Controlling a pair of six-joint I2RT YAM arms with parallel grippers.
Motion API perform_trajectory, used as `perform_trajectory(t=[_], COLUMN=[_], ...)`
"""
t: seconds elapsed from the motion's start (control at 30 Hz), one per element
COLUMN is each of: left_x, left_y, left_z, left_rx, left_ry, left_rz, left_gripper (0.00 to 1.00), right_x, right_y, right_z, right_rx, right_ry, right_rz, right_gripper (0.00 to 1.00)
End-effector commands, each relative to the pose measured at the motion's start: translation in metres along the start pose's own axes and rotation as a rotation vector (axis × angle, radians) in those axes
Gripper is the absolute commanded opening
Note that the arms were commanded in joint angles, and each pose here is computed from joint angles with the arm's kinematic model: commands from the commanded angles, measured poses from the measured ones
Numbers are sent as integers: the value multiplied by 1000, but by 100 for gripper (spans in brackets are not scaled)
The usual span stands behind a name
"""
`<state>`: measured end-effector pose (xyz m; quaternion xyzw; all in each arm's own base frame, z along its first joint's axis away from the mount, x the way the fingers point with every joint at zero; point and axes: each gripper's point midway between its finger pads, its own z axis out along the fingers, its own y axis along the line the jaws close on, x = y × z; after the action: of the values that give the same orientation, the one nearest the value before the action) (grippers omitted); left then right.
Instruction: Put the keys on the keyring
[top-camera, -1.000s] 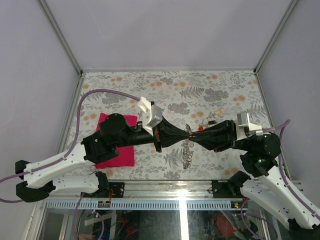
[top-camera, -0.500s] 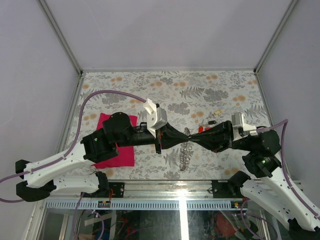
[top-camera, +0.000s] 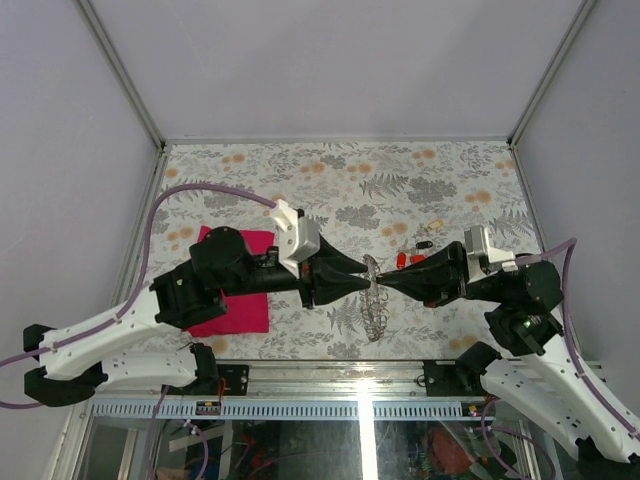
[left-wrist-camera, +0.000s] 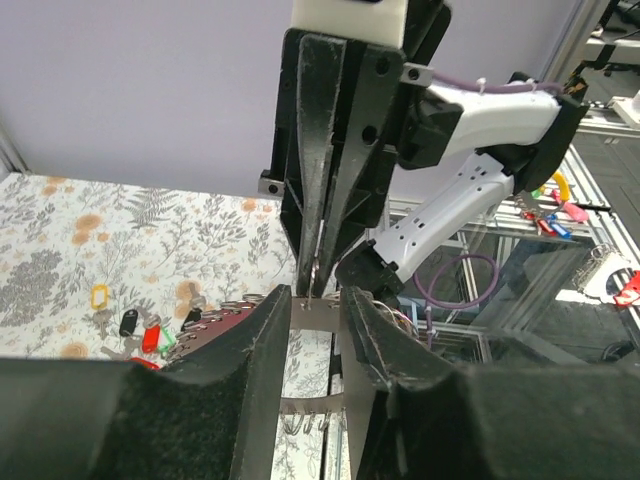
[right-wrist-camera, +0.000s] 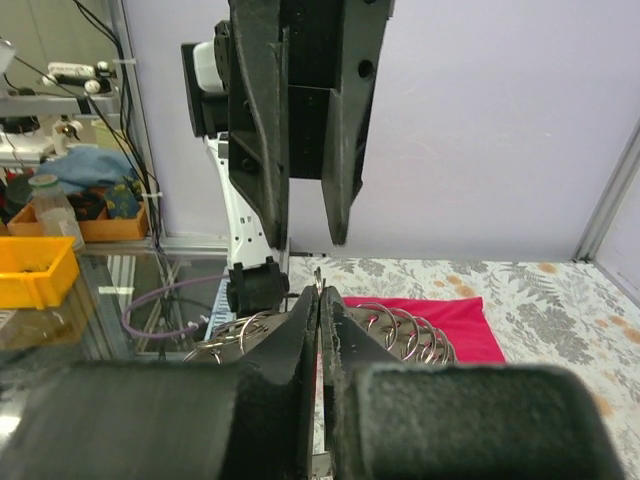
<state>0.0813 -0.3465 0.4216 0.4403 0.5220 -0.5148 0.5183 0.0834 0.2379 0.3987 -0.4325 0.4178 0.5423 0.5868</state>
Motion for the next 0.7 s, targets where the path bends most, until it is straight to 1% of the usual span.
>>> perform_trajectory(t=[0.0,0.2,0.43,0.67], left_x=[-34,-38,-39,-39], left_y=[-5,-6,-9,-7], left_z=[-15,-17,-10,-7], left_rx=[-3,-1,23,22], left_ry=[-147,-186,-206,-217], left_rz=[38,27,18,11], left_gripper=[28,27,28,32], right_x=[-36,-50,-63,-66], right_y=[10,11,13,15], right_z=[2,0,-1,1], right_rx=[-26,-42,-79,-107], right_ry=[-173,-324,-433,-441], right_rz=[-24,14,37,45], right_gripper=[0,0,0,0])
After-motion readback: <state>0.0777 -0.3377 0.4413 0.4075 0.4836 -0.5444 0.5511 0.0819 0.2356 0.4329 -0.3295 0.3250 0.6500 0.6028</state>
